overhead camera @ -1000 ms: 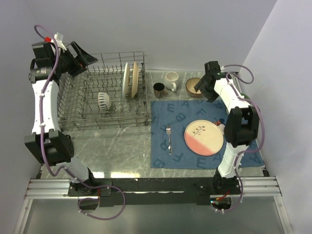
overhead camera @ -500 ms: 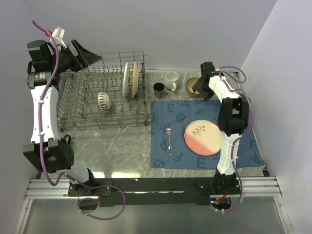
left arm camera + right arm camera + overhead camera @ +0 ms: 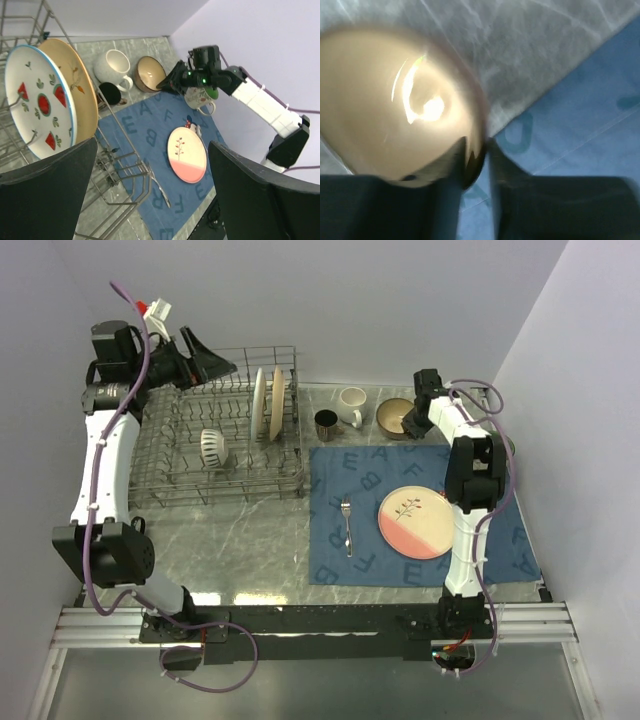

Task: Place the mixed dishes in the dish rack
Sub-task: Grab a bowl with the right arm, then pass the bowl from the right arm to the left

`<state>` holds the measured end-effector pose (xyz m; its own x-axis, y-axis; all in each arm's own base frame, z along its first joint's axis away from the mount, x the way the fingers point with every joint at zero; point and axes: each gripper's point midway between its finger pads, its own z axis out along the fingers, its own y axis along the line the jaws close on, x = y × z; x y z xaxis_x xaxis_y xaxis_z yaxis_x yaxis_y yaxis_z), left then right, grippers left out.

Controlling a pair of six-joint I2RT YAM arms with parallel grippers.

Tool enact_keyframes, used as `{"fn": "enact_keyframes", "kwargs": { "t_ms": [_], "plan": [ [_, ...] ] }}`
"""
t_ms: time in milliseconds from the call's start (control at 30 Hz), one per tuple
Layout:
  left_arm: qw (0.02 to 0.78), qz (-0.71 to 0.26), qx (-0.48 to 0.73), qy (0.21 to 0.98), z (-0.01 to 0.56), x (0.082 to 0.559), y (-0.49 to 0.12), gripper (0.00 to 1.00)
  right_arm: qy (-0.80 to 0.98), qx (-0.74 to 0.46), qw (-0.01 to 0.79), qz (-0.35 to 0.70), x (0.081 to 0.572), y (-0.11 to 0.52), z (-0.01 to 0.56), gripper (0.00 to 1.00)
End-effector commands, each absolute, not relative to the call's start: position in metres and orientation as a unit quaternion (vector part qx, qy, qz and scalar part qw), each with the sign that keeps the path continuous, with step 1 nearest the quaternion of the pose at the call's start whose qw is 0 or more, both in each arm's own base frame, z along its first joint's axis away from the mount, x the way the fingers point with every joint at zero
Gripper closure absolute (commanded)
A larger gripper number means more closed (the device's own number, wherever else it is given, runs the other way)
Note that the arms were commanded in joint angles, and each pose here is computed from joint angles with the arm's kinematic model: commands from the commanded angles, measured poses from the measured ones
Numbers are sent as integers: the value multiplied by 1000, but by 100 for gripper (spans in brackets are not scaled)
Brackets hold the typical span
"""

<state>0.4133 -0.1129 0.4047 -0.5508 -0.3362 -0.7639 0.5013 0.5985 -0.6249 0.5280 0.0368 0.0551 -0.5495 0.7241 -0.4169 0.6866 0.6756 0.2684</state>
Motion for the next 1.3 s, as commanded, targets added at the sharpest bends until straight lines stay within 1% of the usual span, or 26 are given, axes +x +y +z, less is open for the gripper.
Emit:
{"fn": "enact_keyframes", "kwargs": {
  "t_ms": [0, 67, 100, 133, 267, 333, 367, 400, 467, 500, 567, 600, 667, 700, 867, 1000, 1033, 1100, 1133, 1200, 1267],
  "plan": [
    [480, -448, 100, 748, 422, 403, -130, 1, 866, 412, 278, 61, 550, 33, 66, 85],
    [478, -445, 105, 750, 420, 402, -135, 1, 865, 407, 286, 66, 553, 34, 70, 92],
    [475, -444, 103, 752, 418, 402, -137, 1, 865, 405, 290, 68, 553, 34, 74, 99],
    [474, -444, 105, 753, 417, 402, -137, 0, 865, 402, 291, 69, 554, 34, 76, 100],
    [469, -443, 112, 756, 413, 399, -145, 1, 867, 389, 302, 77, 553, 35, 87, 100],
    [469, -438, 110, 759, 411, 401, -144, 1, 864, 380, 318, 82, 554, 34, 103, 100],
    [463, -440, 120, 760, 409, 399, -155, 1, 866, 376, 320, 81, 550, 35, 104, 100],
    [464, -438, 121, 760, 409, 399, -158, 1, 863, 367, 337, 86, 550, 33, 121, 100],
    [459, -426, 116, 770, 401, 401, -163, 1, 863, 357, 347, 85, 544, 32, 136, 100],
    [459, -422, 119, 773, 399, 402, -166, 1, 866, 359, 339, 77, 531, 30, 150, 100],
    [458, -397, 132, 784, 390, 401, -178, 1, 868, 349, 343, 78, 520, 32, 171, 100],
    [467, -374, 124, 792, 386, 406, -179, 1, 867, 341, 353, 85, 508, 34, 193, 100],
    [462, -362, 140, 797, 379, 402, -197, 1, 878, 317, 348, 89, 489, 45, 203, 100],
    [465, -350, 139, 801, 376, 404, -200, 1, 878, 305, 358, 91, 478, 47, 220, 100],
    [467, -347, 187, 791, 365, 384, -256, 1, 903, 254, 329, 107, 420, 62, 246, 100],
    [489, -347, 246, 761, 369, 362, -302, 1, 928, 199, 282, 137, 376, 79, 250, 100],
    [493, -345, 265, 754, 369, 351, -322, 1, 933, 185, 268, 156, 366, 88, 250, 100],
    [506, -321, 300, 742, 367, 341, -337, 1, 943, 164, 236, 166, 340, 94, 245, 100],
    [501, -319, 326, 736, 363, 325, -356, 1, 947, 153, 222, 175, 330, 101, 244, 100],
    [514, -289, 351, 727, 362, 319, -366, 1, 955, 131, 191, 187, 307, 109, 238, 100],
    [501, -290, 380, 721, 352, 300, -383, 1, 961, 112, 175, 184, 291, 114, 231, 100]
  ]
}}
